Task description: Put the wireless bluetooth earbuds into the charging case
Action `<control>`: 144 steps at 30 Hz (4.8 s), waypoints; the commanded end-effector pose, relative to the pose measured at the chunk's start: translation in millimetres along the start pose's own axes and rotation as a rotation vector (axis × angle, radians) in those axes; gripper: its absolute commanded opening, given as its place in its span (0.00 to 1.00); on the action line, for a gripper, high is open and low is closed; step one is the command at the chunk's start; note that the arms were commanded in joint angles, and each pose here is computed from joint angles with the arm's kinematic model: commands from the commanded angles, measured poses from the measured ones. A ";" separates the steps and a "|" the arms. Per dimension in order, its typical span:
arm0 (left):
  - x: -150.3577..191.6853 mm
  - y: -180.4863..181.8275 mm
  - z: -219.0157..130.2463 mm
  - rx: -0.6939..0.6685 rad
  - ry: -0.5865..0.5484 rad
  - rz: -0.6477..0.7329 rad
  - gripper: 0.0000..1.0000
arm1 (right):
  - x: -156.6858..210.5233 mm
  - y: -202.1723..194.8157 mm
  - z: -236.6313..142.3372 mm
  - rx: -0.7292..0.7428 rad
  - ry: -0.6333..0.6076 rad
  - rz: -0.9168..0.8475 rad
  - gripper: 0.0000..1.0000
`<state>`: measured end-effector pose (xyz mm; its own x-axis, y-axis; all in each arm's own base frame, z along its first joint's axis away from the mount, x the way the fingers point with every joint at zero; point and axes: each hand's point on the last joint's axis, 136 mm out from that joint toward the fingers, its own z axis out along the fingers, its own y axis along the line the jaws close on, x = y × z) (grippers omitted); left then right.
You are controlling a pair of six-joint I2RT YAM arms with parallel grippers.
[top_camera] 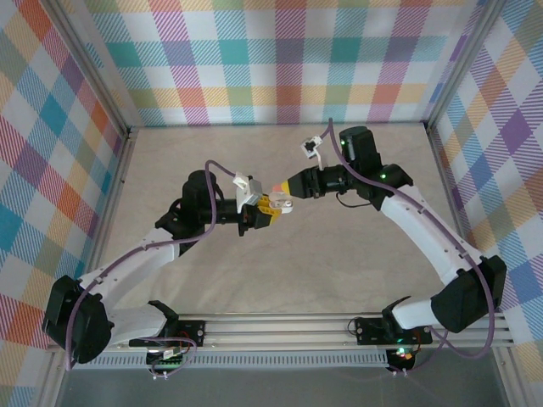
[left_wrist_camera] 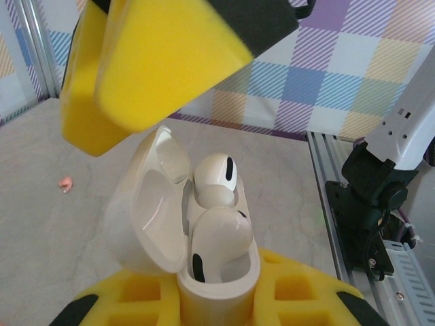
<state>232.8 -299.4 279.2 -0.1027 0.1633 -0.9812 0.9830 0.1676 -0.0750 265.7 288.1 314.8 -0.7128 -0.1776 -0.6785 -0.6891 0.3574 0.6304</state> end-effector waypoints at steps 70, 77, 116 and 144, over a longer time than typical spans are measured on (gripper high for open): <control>-11.3 -4.2 -3.8 -0.009 -0.049 -0.088 0.00 | 22.8 47.3 -31.8 -0.107 -0.025 -0.158 0.61; -23.4 -13.3 -1.3 0.074 -0.061 -0.150 0.00 | 41.9 28.0 -23.3 -0.086 -0.051 -0.281 0.69; -0.4 55.0 -22.9 -0.404 0.035 -0.231 1.00 | 43.8 -69.3 -21.7 0.123 -0.127 0.049 0.16; 104.6 131.9 -57.4 -0.772 0.271 -0.520 1.00 | 193.1 -273.8 -38.6 0.561 0.180 0.740 0.39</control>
<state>335.9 -199.4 164.2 -0.6298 0.1193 -0.7676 0.4371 0.8713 -0.2232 317.8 130.4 36.1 -0.9811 0.1537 -0.1180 0.0450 0.7731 0.6326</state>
